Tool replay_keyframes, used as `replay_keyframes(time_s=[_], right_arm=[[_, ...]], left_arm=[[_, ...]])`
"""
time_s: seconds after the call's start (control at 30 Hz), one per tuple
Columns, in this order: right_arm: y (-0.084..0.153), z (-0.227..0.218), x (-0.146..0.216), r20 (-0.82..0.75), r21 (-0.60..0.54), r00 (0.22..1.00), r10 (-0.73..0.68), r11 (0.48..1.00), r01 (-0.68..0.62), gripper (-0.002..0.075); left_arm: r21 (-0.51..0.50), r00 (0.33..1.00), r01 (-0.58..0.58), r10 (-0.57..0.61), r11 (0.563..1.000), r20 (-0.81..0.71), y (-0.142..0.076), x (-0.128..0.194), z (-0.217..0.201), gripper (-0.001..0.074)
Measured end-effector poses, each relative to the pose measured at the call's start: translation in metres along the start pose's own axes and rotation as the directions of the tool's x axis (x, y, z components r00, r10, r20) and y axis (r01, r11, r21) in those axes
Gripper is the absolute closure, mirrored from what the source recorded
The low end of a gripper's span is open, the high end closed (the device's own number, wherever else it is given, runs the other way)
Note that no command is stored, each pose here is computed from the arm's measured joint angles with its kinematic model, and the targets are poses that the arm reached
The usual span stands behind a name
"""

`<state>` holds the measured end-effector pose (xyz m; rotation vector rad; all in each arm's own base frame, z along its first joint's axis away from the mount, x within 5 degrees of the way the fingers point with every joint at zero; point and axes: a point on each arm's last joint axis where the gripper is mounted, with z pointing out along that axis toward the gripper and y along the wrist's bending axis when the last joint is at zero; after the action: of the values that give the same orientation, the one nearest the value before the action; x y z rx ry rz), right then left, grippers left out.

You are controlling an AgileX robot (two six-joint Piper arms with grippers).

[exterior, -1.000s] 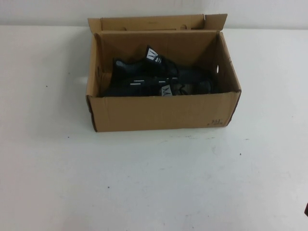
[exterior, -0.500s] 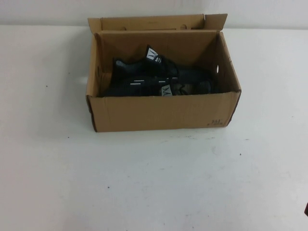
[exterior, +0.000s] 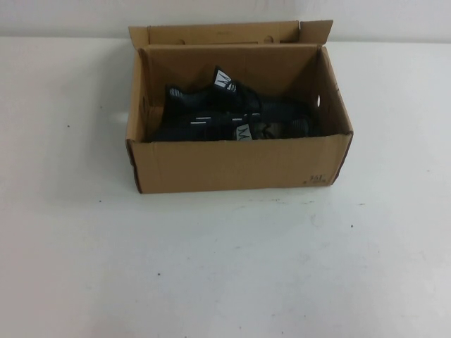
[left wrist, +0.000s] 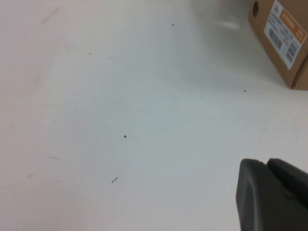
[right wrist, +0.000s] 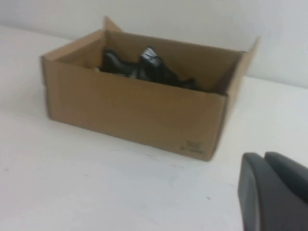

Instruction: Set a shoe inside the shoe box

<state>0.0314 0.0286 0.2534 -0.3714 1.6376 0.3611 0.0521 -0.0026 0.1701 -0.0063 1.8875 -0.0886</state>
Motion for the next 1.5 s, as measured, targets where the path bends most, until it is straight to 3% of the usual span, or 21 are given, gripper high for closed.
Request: replay_keyframes(time_s=[0.23, 0.4, 0.7, 1.5], right_arm=[[-0.012, 0.013, 0.039, -0.067, 0.158, 0.997, 0.05, 0.987, -0.039, 0.0743], [-0.021, 0.02, 0.064, -0.03, 0.237, 0.994, 0.103, 0.967, -0.093, 0.0743], [-0.018, 0.021, 0.075, -0.103, 0.231, 0.983, 0.15, 0.965, -0.123, 0.0743], [-0.017, 0.022, 0.075, -0.103, 0.225, 0.98, 0.172, 0.963, -0.146, 0.0743]], left_arm=[[0.0, 1.0, -0.001, 0.001, 1.0, -0.001, 0.0, 0.0, 0.0, 0.0736], [-0.001, 1.0, -0.003, 0.003, 1.0, -0.001, 0.0, 0.0, 0.0, 0.0736], [-0.005, 1.0, -0.011, 0.011, 1.0, -0.001, 0.0, 0.0, 0.0, 0.0736], [-0.005, 1.0, -0.011, 0.011, 1.0, -0.001, 0.0, 0.0, 0.0, 0.0736]])
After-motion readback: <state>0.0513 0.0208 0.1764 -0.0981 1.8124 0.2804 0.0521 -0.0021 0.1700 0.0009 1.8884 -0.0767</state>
